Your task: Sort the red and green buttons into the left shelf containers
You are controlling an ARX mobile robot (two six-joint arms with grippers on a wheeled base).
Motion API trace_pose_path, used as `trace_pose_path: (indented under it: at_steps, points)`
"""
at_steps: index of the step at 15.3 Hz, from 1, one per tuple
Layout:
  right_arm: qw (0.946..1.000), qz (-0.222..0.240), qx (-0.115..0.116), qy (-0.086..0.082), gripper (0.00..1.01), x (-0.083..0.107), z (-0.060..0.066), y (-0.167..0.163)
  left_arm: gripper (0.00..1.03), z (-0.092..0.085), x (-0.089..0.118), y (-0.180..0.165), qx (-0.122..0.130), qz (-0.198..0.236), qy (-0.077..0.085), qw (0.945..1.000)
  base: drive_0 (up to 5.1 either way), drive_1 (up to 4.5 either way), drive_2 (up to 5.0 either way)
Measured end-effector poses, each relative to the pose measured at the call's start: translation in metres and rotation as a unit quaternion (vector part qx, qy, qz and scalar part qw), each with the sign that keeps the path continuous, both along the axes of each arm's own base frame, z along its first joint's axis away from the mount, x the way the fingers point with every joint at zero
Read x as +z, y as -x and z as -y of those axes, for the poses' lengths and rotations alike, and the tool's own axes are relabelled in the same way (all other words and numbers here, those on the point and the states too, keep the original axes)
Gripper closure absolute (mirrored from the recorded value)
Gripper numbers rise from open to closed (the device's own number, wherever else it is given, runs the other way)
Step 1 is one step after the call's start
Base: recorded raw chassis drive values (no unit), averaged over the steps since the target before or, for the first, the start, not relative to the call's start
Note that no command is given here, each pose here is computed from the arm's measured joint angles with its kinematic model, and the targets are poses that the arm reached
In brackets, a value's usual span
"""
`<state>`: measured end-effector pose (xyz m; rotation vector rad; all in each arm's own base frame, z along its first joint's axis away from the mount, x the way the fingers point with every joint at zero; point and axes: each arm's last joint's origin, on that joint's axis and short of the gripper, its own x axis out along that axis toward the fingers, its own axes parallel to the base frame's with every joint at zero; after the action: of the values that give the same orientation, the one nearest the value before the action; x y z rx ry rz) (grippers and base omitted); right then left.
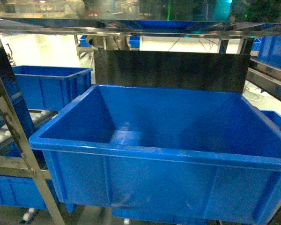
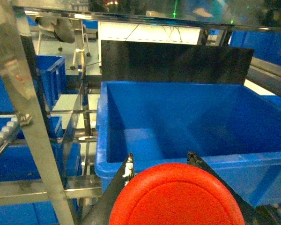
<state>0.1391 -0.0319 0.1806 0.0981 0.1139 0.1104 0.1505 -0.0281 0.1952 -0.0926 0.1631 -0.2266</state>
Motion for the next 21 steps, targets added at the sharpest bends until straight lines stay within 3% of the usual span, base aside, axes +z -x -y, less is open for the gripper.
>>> trace_pose_path:
  at_steps: [10, 14, 21]
  points:
    - [1.0000, 0.004, 0.001, 0.001, 0.75, 0.0008, 0.0000, 0.0000, 0.75, -0.0007, -0.0001, -0.0001, 0.005, 0.000, 0.000, 1.0000, -3.2, 4.98, -1.5]
    - [1.0000, 0.003, 0.001, 0.001, 0.75, 0.0006, 0.0000, -0.0001, 0.75, -0.0006, -0.0005, -0.0001, 0.003, -0.002, 0.000, 1.0000, 4.8, -2.56, -2.6]
    - [1.0000, 0.001, -0.001, 0.001, 0.75, 0.0001, 0.0000, 0.0000, 0.75, 0.0000, -0.0002, 0.0001, 0.001, -0.001, 0.000, 1.0000, 0.0, 0.00, 0.0]
